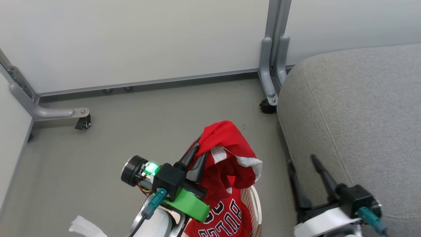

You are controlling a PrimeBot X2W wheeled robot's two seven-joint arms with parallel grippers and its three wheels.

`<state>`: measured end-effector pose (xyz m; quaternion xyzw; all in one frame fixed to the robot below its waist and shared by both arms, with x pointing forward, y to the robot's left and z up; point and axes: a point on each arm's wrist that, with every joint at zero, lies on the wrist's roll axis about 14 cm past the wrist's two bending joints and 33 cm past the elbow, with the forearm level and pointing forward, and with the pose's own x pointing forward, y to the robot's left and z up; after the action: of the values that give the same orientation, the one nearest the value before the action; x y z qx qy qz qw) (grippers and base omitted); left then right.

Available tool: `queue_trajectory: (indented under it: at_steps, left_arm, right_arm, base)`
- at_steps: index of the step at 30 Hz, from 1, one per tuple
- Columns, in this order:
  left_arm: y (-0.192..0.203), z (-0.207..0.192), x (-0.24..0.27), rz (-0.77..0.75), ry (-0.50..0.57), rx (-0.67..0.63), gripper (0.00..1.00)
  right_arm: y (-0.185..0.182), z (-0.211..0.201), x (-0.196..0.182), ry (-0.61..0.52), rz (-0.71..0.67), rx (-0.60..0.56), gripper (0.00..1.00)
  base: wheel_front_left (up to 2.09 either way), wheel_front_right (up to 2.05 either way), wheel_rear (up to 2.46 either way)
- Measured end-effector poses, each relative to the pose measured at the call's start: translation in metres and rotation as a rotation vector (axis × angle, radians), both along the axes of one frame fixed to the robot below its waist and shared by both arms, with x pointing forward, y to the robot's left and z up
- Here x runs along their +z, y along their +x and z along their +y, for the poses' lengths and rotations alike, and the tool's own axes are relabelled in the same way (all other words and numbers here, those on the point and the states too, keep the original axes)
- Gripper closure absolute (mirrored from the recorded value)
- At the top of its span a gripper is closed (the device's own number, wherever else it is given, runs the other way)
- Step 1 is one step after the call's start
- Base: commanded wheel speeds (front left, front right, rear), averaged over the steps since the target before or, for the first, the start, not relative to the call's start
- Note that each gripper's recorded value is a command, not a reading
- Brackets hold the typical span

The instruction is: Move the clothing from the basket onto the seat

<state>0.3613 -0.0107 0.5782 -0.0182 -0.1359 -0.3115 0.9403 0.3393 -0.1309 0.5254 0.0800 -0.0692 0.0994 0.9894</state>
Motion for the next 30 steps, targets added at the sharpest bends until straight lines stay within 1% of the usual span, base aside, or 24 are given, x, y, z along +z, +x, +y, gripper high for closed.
queue_trajectory:
  at_steps: [5,9,13,20,21,22,23,26,30]
  left_arm:
    - [0.000,-0.005,0.004,-0.013,0.001,-0.022,1.00]
    - [-0.001,-0.011,0.010,-0.027,-0.003,-0.044,1.00]
    - [-0.005,-0.020,0.015,-0.028,-0.022,-0.074,1.00]
    - [-0.012,-0.031,0.013,-0.022,-0.018,-0.108,1.00]
    - [-0.014,-0.032,0.011,-0.017,-0.015,-0.113,1.00]
    - [-0.015,-0.033,0.011,-0.014,-0.014,-0.115,1.00]
    - [-0.015,-0.033,0.010,-0.011,-0.016,-0.117,1.00]
    - [-0.017,-0.034,0.008,-0.003,-0.018,-0.115,1.00]
    - [-0.015,-0.033,0.002,0.012,-0.009,-0.106,1.00]
  right_arm:
    - [-0.005,0.042,-0.001,-0.034,-0.003,0.160,0.00]
    - [-0.005,0.063,0.002,-0.069,-0.019,0.246,0.00]
    - [-0.002,0.072,0.004,-0.096,-0.033,0.277,0.00]
    - [0.009,0.070,0.012,-0.130,-0.065,0.257,0.00]
    - [0.010,0.070,0.011,-0.133,-0.064,0.258,0.25]
    - [0.010,0.070,0.011,-0.134,-0.063,0.256,0.59]
    - [0.010,0.070,0.009,-0.136,-0.056,0.259,1.00]
    - [0.007,0.074,0.000,-0.136,-0.029,0.276,1.00]
    - [0.006,0.070,-0.005,-0.101,-0.004,0.260,1.00]
  base:
    - [0.00,0.00,0.00]
    - [0.00,0.00,0.00]
    - [0.00,0.00,0.00]
    - [0.00,0.00,0.00]
    - [0.00,0.00,0.00]
    - [0.00,0.00,0.00]
    - [0.00,0.00,0.00]
    - [0.00,0.00,0.00]
    - [0.00,0.00,0.00]
